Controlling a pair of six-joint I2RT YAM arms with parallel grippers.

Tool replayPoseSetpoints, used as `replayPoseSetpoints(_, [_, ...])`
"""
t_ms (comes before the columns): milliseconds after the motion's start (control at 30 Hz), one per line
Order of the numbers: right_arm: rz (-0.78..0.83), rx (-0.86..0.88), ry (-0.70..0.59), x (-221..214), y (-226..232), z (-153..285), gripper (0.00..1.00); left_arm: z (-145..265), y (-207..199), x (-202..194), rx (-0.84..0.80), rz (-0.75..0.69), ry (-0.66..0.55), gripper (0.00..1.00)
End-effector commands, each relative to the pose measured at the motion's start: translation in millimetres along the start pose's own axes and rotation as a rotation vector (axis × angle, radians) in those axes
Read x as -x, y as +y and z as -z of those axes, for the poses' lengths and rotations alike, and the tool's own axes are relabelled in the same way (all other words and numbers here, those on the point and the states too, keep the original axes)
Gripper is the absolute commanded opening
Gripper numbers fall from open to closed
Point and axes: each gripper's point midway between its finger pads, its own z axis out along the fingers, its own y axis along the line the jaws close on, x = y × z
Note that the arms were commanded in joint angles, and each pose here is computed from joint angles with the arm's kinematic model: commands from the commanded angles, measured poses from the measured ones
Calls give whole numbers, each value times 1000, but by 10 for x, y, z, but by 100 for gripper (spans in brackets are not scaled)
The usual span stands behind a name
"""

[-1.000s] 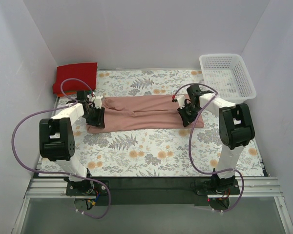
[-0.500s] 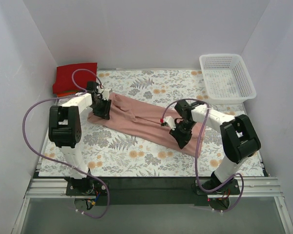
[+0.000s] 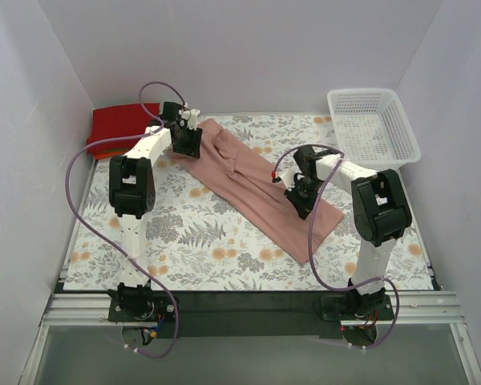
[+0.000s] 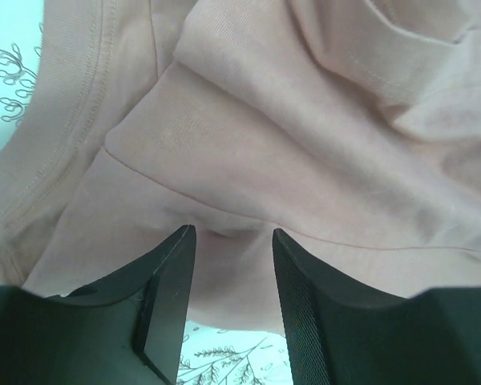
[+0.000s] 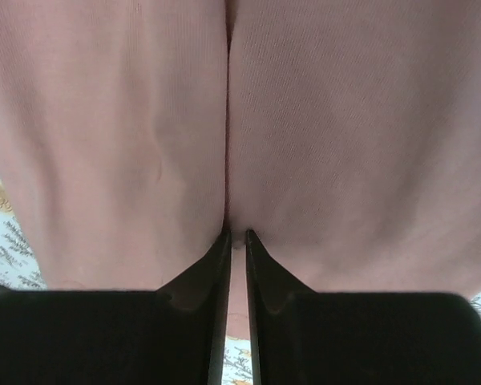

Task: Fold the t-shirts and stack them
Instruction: Fold the tshirt

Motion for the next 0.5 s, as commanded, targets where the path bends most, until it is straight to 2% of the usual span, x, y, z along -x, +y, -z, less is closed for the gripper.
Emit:
replayPoseSetpoints(0, [22, 3, 53, -72, 100, -138, 18, 460, -122, 377, -35, 19, -108, 42])
replayPoseSetpoints(33, [37, 22, 69, -117, 172, -184, 18, 609, -163, 441, -36, 15, -137, 43])
replayPoseSetpoints(67, [68, 54, 103, -197, 332, -272, 17, 598, -194, 292, -45, 27, -108, 43])
replayPoseSetpoints(133, [118, 90, 129, -272, 533, -343, 15, 765, -276, 277, -61, 32, -124, 43])
replayPoseSetpoints(167, [161, 125, 159, -350, 734, -413, 14, 741, -297, 95, -74, 53, -88, 43])
replayPoseSetpoints(233, [215, 176, 159, -362, 994, -436, 14, 894, -398, 84, -108, 64, -113, 43])
replayPoseSetpoints(333, [324, 275, 165, -361, 1532, -451, 13, 959, -503, -49, -143, 88, -103, 43])
replayPoseSetpoints(467, [538, 476, 143, -219, 2569, -348, 17, 1045, -578, -122, -165, 94, -101, 43])
